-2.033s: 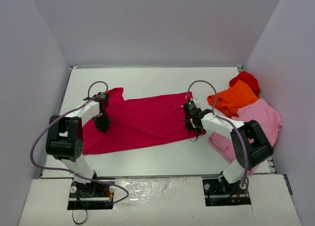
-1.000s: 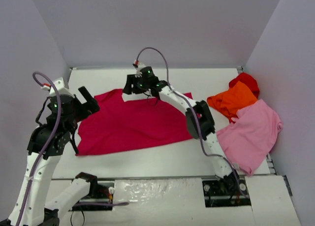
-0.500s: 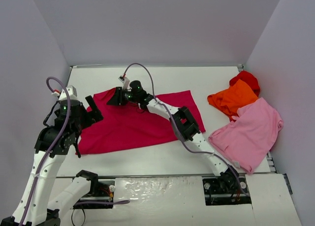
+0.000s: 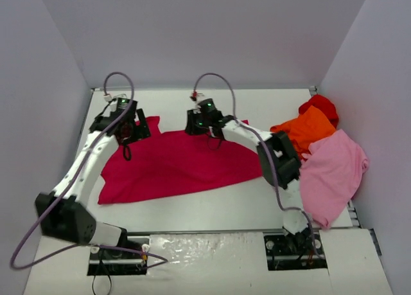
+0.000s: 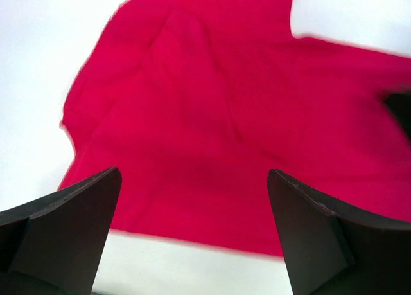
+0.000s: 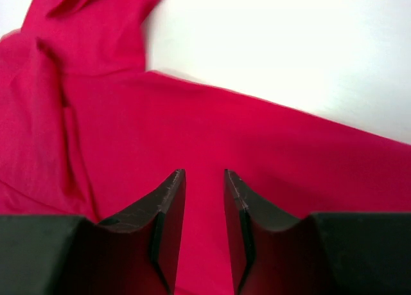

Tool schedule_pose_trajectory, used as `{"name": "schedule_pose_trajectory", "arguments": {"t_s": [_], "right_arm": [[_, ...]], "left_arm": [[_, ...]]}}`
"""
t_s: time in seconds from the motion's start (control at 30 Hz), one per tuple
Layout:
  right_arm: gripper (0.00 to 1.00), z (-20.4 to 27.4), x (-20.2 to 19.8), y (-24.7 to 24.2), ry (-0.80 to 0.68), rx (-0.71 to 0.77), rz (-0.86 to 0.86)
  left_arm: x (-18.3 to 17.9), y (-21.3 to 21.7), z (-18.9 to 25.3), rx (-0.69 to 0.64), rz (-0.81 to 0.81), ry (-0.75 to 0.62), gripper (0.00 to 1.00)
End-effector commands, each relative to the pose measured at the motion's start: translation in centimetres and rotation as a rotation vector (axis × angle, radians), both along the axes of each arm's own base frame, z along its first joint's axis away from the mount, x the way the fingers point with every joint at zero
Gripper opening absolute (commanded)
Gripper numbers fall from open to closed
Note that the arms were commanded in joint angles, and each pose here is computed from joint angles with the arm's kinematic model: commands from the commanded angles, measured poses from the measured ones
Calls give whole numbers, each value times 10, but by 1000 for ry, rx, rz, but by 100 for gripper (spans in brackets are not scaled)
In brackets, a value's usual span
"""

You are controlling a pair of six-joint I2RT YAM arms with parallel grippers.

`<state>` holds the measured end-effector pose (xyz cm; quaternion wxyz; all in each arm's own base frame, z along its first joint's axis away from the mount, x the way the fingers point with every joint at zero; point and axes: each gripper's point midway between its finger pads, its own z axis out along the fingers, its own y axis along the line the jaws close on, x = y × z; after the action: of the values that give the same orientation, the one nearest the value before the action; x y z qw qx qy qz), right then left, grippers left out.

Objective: Fold and stack the t-shirts
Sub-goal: Grap the side of the flattened tshirt furthest away from the robot with both arms

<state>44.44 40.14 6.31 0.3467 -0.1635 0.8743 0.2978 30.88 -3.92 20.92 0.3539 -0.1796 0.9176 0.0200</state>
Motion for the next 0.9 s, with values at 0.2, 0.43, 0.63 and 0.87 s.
{"name": "schedule_pose_trajectory", "arguments": {"t_s": [0.2, 0.43, 0.63, 0.87], "right_arm": [[33, 121, -10, -181, -198, -93, -377], [35, 106, -27, -210, -172, -159, -424], [35, 90, -27, -211, -132, -171, -424], [34, 86, -26, -213, -116, -171, -436]], "left_arm": [[140, 55, -30, 528, 109, 195, 97], [184, 67, -37, 674, 67, 221, 97], [197, 60, -47, 663, 7, 223, 97], [185, 47, -95, 552, -47, 282, 97]]}}
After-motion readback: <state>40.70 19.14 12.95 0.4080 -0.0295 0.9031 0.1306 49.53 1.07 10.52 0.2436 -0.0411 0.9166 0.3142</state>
